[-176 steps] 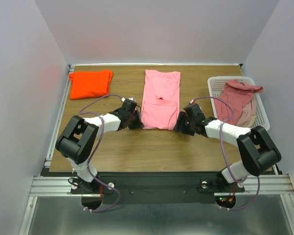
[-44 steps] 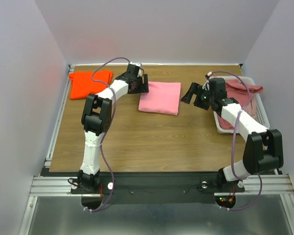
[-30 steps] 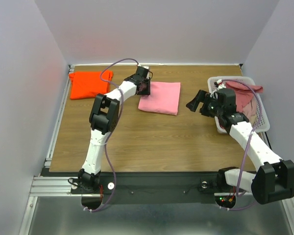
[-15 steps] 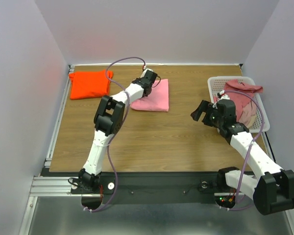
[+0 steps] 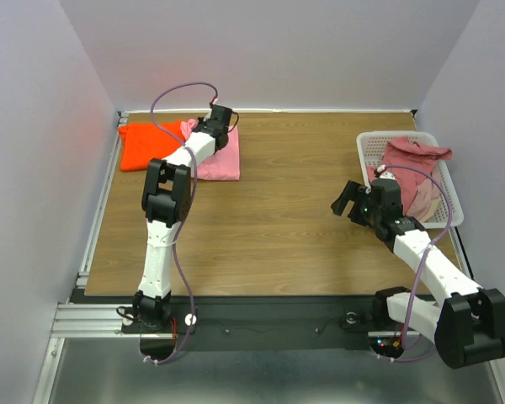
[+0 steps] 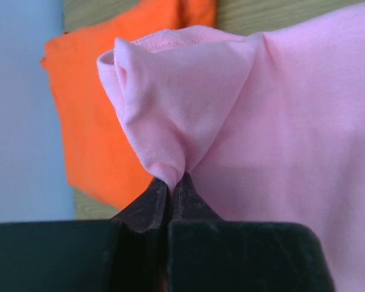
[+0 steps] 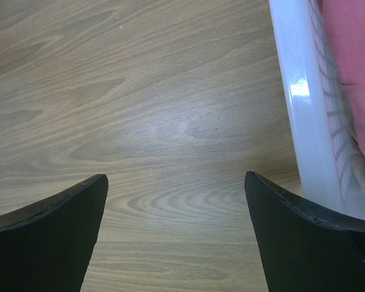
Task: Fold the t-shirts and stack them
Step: Neatly place the folded tshirt to the corner
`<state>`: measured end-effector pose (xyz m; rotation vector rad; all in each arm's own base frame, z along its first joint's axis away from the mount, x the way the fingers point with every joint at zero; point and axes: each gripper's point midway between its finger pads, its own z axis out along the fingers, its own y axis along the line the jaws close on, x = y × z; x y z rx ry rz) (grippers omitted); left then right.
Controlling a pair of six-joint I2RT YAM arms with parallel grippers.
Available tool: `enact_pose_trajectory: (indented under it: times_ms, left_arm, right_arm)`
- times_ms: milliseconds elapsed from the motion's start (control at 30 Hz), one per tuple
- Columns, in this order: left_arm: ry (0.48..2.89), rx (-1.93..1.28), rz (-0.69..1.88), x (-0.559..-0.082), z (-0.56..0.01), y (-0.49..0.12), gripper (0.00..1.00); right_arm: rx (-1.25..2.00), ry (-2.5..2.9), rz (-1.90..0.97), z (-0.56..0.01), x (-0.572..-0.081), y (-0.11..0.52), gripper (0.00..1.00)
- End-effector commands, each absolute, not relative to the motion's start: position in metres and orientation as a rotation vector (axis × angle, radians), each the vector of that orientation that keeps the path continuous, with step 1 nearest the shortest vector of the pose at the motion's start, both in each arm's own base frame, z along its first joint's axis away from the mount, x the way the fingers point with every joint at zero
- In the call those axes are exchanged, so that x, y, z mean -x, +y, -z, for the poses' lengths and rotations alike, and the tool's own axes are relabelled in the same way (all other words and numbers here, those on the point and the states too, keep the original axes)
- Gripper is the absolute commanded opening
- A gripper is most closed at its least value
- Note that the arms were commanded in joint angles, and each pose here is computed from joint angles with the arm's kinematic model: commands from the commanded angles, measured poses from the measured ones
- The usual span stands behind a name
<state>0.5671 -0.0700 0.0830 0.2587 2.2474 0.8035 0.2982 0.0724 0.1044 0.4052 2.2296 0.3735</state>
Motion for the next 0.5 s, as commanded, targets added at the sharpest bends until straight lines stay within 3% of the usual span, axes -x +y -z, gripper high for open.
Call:
enact_pose_trajectory:
  times_ms: [0,467]
  left_arm:
    - [2.044,-0.162,-0.785,-0.582,-0.201,-0.056,0.0]
    - [1.935,-0.2,-0.812,-0.581,-0.281,-0.038,0.0]
  right_arm:
    - [-0.409,2.188,-0.387,-0.111,-0.309,0.075,1.0]
    - [-0.395,2.211,-0.421,-0.104,-0.309,0.081,1.0]
